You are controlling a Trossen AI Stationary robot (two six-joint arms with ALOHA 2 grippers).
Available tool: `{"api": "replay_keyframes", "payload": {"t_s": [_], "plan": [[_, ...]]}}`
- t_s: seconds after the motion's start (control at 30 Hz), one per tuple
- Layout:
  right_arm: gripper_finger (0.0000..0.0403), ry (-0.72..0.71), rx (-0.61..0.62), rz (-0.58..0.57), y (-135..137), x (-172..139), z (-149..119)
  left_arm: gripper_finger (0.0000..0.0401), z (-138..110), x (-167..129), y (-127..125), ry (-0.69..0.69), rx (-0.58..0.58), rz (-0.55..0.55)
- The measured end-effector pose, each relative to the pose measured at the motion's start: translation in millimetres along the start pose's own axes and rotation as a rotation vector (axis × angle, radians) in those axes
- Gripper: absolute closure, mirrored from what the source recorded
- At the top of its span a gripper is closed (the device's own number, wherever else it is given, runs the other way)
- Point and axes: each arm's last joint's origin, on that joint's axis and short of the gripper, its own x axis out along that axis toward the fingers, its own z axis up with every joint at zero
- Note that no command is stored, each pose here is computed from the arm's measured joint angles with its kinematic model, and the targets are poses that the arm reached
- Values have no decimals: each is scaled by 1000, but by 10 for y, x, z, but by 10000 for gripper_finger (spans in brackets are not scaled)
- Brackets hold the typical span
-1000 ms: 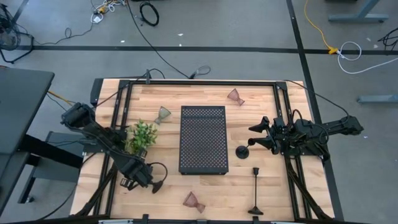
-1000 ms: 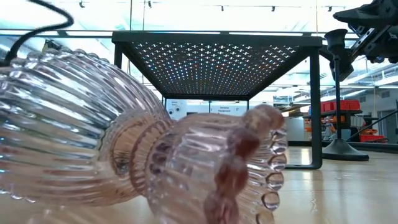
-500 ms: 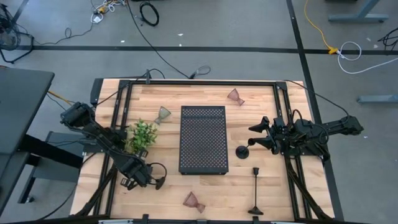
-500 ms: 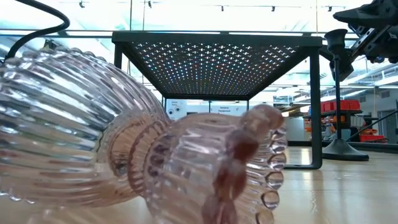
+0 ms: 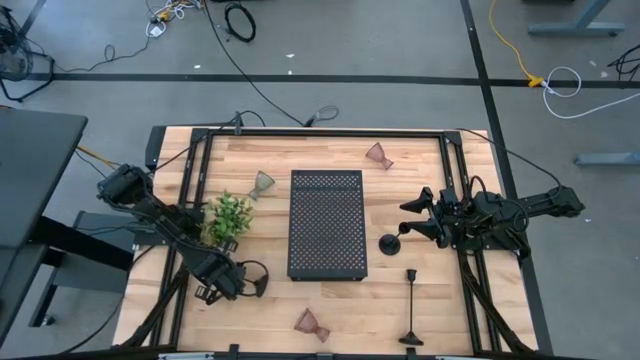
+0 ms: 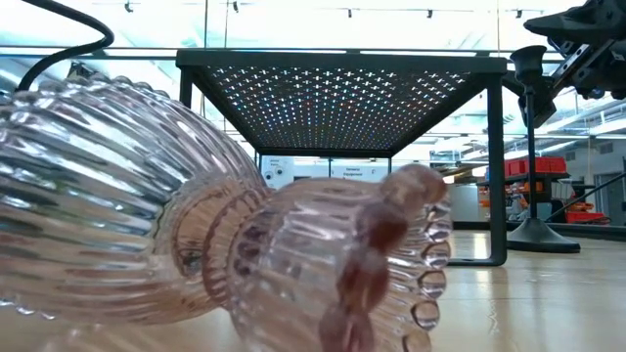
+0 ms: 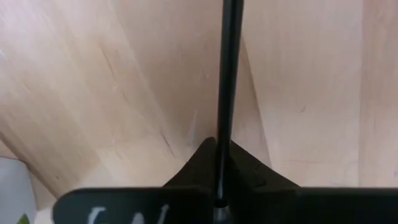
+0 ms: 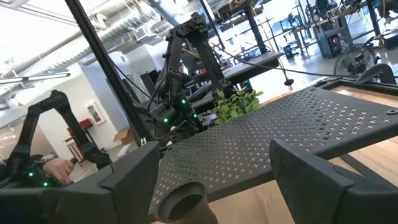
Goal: Pick & Place candle stick holders
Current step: Put the left black candle holder on the shelf
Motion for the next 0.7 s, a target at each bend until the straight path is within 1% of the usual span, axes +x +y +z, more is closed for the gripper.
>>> {"api": "replay_keyframes", "payload": {"t_s": [0.17, 0.23, 0.4, 0.53, 0.7], "plan": [[101, 0, 0, 0, 0, 0, 0, 389, -1, -72, 0, 51, -27, 19], [101, 0, 0, 0, 0, 0, 0, 389, 3, -115, -9, 73, -32, 6], [101, -2, 3, 1, 1, 0, 2, 389, 10, -288, -25, 146, -36, -1], [101, -2, 4, 1, 0, 0, 2, 389, 59, -535, -43, 176, -40, 12], [101, -1, 4, 1, 0, 0, 1, 389, 98, -1003, -7, 231, -84, 62]]}}
